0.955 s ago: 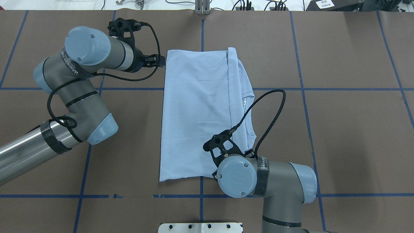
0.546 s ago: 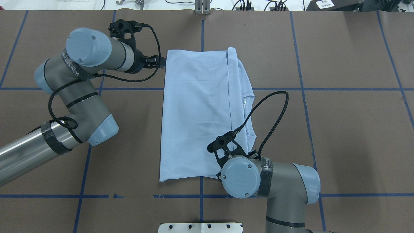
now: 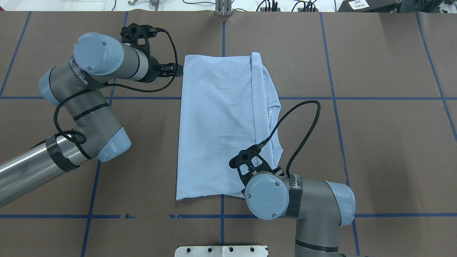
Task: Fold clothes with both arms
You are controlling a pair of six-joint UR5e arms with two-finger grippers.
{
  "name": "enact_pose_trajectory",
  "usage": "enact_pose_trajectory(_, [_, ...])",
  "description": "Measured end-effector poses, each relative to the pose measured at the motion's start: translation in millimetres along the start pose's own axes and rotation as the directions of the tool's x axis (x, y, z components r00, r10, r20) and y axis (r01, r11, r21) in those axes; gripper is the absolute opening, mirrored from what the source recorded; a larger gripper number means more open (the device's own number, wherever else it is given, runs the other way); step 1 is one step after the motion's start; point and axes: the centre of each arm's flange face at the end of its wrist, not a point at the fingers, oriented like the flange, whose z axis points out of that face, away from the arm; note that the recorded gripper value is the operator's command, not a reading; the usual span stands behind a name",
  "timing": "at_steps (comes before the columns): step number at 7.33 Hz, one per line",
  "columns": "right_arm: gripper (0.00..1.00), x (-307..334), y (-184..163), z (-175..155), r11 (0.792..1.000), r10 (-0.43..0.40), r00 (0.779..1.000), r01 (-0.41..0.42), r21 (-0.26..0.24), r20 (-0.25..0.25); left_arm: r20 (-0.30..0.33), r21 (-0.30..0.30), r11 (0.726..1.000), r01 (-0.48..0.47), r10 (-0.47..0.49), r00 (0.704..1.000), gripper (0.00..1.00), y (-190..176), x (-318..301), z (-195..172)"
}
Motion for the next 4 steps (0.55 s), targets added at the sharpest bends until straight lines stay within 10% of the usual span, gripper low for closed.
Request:
enact_pose_trajectory(2, [0.21,2.4,2.6,-2.0,1.0,0.0,1.0,0.0,0.001,0.003,0.0,0.0,1.0,-0.002,0.002,1.0,1.0,0.2,-0.2,0.1])
enact_pose_trajectory(4, [0.6,1.5,3.6,-2.7,1.0,-0.002,1.0,0.002,0.002,0.004,0.002,-0.001,1.0,-0.002,0.002,1.0,1.0,0.5,-1.1,0.5])
